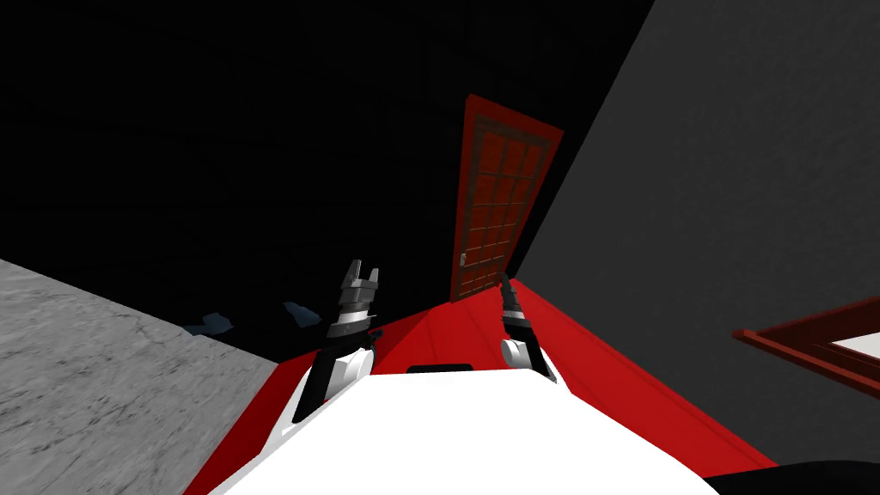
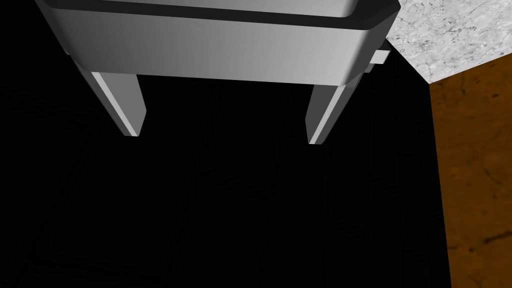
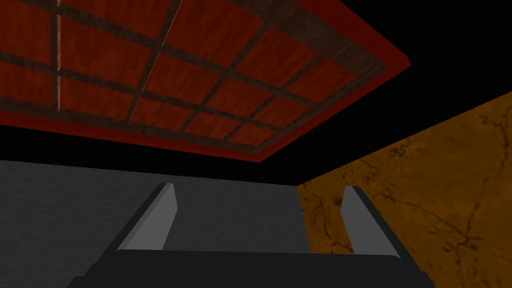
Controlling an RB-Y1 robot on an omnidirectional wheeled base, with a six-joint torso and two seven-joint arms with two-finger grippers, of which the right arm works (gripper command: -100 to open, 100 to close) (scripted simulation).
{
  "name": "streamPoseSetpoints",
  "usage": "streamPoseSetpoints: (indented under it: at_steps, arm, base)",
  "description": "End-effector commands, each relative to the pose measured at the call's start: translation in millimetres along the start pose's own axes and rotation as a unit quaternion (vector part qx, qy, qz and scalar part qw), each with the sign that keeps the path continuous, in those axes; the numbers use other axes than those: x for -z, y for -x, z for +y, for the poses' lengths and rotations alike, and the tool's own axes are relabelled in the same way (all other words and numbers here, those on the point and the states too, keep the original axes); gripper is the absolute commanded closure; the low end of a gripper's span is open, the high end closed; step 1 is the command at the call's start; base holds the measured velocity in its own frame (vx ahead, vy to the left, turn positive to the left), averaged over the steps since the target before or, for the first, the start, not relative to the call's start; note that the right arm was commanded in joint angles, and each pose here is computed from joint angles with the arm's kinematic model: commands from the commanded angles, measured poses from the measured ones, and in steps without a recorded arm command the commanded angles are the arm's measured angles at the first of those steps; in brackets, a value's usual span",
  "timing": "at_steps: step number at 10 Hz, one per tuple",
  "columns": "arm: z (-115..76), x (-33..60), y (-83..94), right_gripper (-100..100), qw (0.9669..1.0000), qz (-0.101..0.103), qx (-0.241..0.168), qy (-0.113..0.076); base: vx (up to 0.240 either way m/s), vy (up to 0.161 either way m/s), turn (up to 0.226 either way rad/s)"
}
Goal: Pull the door open
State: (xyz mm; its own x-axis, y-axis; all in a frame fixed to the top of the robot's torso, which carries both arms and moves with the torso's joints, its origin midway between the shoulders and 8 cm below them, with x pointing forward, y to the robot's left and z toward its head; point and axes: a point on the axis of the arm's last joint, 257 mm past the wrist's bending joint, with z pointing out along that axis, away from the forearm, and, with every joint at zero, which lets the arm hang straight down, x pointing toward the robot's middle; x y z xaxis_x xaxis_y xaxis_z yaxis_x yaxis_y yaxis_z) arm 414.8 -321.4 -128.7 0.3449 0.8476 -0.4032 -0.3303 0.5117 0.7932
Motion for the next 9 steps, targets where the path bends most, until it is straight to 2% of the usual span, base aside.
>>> streamPoseSetpoints:
  at_steps: [1,4,5,9]
  arm:
    - [-12.8,2.1,-2.8,-100,0.9997,0.002,0.023,-0.009]
    - [-34.8,8.4,-8.7,-100,0.9977,0.007,0.062,-0.028]
    - [-34.8,8.4,-8.7,-100,0.9974,0.007,0.065,-0.028]
    - [-63.8,18.3,-16.0,-100,0.9912,0.015,0.120,-0.053]
  base:
    - [0.062,-0.064,0.164]
    - [0.074,-0.072,0.186]
    - [0.057,-0.054,0.048]
    - [0.053,-0.069,0.156]
